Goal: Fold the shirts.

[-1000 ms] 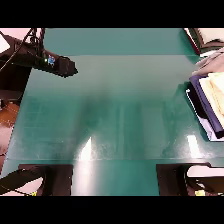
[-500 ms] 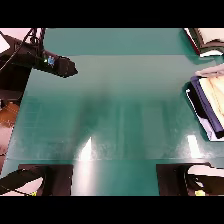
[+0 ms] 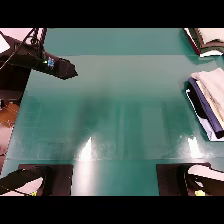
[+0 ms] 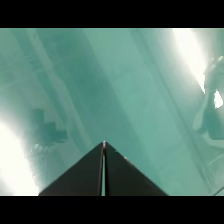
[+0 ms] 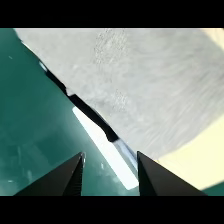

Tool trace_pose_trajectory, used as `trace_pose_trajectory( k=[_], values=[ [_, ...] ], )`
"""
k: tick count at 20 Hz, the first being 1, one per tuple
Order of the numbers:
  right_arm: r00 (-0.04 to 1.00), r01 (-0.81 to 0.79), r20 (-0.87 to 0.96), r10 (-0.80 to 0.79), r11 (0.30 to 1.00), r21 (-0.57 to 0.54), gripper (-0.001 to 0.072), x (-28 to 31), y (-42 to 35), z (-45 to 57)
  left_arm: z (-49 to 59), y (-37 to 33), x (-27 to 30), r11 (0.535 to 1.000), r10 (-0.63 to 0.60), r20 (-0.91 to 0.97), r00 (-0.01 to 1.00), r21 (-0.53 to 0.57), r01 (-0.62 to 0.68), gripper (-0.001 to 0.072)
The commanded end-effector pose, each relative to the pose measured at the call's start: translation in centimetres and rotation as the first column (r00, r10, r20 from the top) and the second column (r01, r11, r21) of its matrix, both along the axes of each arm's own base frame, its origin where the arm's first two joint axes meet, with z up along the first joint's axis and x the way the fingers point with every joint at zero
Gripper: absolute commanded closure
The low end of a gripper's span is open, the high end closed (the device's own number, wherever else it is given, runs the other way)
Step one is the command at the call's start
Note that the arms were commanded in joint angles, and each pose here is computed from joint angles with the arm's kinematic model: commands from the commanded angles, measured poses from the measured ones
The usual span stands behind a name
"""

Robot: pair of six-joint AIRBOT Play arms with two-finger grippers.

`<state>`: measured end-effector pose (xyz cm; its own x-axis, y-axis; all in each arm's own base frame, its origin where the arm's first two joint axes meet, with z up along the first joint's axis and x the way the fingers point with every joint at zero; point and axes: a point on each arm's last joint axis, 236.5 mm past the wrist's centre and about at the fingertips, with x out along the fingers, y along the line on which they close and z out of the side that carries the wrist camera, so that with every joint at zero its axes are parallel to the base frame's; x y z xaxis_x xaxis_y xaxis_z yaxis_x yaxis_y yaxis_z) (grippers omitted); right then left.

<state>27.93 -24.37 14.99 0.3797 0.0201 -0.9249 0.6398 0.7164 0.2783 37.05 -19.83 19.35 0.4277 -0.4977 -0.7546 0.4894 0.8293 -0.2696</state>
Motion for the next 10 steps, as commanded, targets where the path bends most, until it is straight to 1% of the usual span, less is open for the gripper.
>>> trace_pose_trajectory(
  k=[1, 3, 4, 7, 9, 10],
  values=[
    [0.992, 0.04, -0.118, -0.042, 0.999, -0.023, 0.0316, -3.2, -0.2, -2.0, -0.2, 0.1, -0.2, 1.0, -0.014, -0.005, 1.0, 0.011, 0.014, 0.0682],
    [0.997, 0.026, -0.076, -0.026, 1.0, -0.003, 0.0322, -2.5, 0.9, -1.6, -0.2, 0.0, -0.2, 1.0, -0.014, -0.003, 1.0, 0.01, 0.014, 0.0682],
    [1.0, -0.005, -0.012, 0.005, 1.0, 0.029, 0.0322, -1.0, 2.3, -1.1, -0.1, 0.0, -0.1, 1.0, -0.012, -0.001, 1.0, 0.009, 0.012, 0.0682],
    [0.977, -0.167, 0.155, 0.147, 0.978, 0.124, 0.0325, 3.3, 8.8, 1.0, 0.0, 0.0, -0.1, 1.0, -0.01, 0.003, 1.0, 0.006, 0.01, 0.0682],
    [0.948, -0.28, 0.194, 0.253, 0.952, 0.123, 0.0326, 5.0, 13.0, 1.8, -0.5, 0.1, -0.8, 1.0, -0.021, -0.029, 0.999, 0.018, 0.021, 0.0682],
    [0.928, -0.34, 0.201, 0.314, 0.934, 0.112, 0.0355, 5.7, 15.2, 2.1, -0.4, 0.1, -0.7, 1.0, -0.019, -0.025, 1.0, 0.016, 0.02, 0.0682]
  ],
)
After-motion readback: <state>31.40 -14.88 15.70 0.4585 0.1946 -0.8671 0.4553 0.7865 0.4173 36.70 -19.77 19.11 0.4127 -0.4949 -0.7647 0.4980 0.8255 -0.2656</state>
